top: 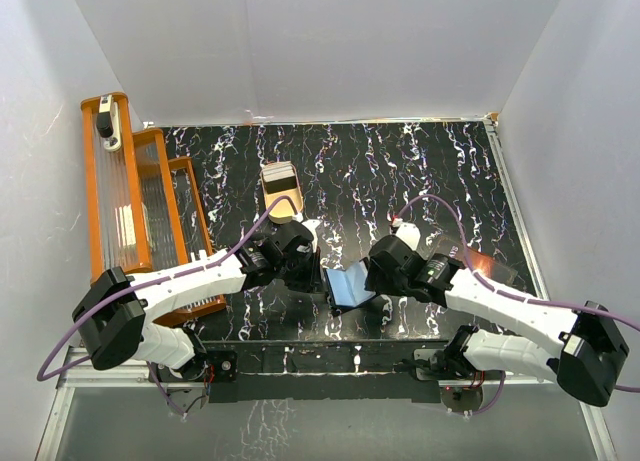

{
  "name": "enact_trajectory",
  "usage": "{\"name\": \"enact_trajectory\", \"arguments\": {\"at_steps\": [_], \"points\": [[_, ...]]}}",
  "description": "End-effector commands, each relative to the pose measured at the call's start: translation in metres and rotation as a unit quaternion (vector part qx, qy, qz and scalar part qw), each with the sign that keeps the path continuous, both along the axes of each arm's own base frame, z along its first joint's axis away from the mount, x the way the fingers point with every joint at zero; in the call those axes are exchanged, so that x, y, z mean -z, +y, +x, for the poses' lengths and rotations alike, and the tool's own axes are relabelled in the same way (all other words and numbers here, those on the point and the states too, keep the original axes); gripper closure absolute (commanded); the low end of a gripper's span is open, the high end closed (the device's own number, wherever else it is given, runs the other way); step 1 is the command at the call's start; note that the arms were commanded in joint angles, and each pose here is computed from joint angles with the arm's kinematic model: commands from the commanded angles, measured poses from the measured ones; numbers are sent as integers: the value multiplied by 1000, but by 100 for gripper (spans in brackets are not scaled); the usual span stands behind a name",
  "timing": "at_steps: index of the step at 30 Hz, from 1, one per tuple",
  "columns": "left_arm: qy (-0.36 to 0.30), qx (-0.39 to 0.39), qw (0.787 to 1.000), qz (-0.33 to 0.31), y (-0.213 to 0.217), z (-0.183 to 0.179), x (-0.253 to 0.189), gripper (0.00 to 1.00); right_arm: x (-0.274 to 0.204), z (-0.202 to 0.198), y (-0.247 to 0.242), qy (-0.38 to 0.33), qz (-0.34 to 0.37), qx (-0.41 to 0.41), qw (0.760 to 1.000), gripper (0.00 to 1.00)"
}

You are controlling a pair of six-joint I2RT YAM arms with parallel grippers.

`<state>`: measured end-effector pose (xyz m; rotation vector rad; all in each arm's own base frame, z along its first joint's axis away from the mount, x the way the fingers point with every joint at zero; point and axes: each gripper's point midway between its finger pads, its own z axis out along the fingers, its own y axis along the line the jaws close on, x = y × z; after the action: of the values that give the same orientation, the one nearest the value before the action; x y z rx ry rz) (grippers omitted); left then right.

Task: Put the credit cards into the card holder
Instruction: Open the card holder at the center of the board.

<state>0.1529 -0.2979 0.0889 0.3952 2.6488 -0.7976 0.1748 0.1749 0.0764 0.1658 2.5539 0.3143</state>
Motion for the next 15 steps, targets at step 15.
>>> {"name": "enact_trajectory", "arguments": {"at_steps": [15], "points": [[-7,-3,1000,-13,2,-1,-6,100,-4,18,22,-34,23,-23,999,48]]}}
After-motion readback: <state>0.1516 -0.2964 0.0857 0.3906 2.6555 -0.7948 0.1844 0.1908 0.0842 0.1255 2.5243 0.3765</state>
